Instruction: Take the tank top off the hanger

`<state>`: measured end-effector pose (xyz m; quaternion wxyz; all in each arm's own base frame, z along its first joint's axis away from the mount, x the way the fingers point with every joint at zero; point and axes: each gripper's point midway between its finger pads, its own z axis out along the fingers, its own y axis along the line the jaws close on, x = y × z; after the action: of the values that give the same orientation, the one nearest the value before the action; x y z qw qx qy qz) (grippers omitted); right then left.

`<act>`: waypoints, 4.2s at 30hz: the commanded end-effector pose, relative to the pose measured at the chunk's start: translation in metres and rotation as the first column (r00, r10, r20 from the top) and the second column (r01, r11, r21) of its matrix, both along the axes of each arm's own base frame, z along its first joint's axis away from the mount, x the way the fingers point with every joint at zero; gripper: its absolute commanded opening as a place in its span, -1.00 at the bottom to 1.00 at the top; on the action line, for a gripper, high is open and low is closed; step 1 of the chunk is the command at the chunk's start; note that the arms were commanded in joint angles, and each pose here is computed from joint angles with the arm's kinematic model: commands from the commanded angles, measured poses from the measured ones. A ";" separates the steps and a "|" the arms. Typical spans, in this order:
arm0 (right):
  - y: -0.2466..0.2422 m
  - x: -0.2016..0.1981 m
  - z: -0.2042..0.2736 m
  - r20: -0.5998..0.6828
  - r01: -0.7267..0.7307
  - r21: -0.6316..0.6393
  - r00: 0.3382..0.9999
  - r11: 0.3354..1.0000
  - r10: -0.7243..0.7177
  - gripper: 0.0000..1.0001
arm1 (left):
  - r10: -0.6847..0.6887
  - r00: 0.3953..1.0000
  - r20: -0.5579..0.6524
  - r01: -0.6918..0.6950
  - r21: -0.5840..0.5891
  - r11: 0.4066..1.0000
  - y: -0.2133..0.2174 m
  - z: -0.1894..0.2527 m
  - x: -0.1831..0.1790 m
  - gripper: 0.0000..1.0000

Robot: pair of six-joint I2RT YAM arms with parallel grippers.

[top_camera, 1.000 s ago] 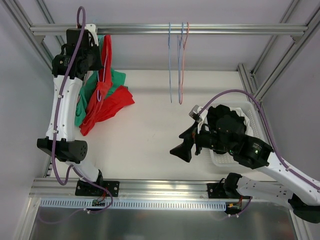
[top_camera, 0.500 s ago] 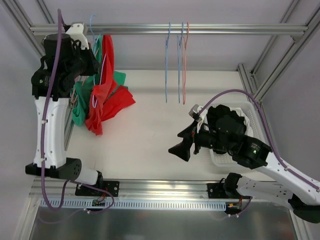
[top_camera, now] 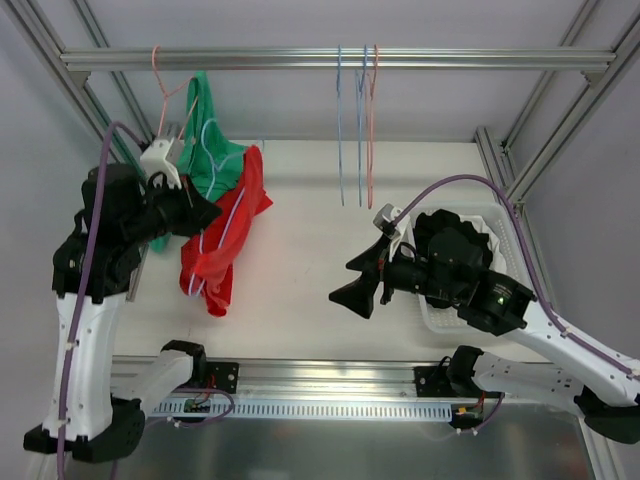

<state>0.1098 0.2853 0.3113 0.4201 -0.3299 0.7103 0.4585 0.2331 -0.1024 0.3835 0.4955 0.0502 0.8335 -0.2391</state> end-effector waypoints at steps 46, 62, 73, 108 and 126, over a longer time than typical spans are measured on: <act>-0.065 0.131 -0.005 0.171 0.681 -0.021 0.724 0.732 -0.669 -0.99 | -0.699 0.693 0.179 0.700 -0.402 0.591 -0.077 0.028 -0.207 -1.00; -0.109 0.021 0.112 0.089 0.373 0.335 0.902 0.865 -0.423 -0.99 | -0.296 0.581 0.758 0.748 -0.353 0.562 -0.067 0.177 -0.167 -1.00; -0.083 -0.054 0.144 0.107 -0.041 0.270 0.994 0.962 0.012 -0.99 | -0.150 0.412 0.899 0.756 -0.246 0.607 -0.113 0.212 -0.095 -1.00; -0.067 0.016 -0.094 -0.174 0.294 -0.135 0.933 0.946 -0.315 0.99 | -0.083 0.962 0.259 0.127 -0.157 0.979 -0.121 0.037 0.064 -1.00; -0.067 0.014 -0.093 -0.184 0.290 -0.122 0.933 0.949 -0.308 0.99 | 0.084 0.988 0.129 -0.063 -0.160 0.985 -0.164 0.029 0.185 -1.00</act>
<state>0.1200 0.2162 0.2073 0.3790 -0.1987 0.8228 0.3740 0.4152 -0.2745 0.3933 0.5497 0.0283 0.7887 -0.2736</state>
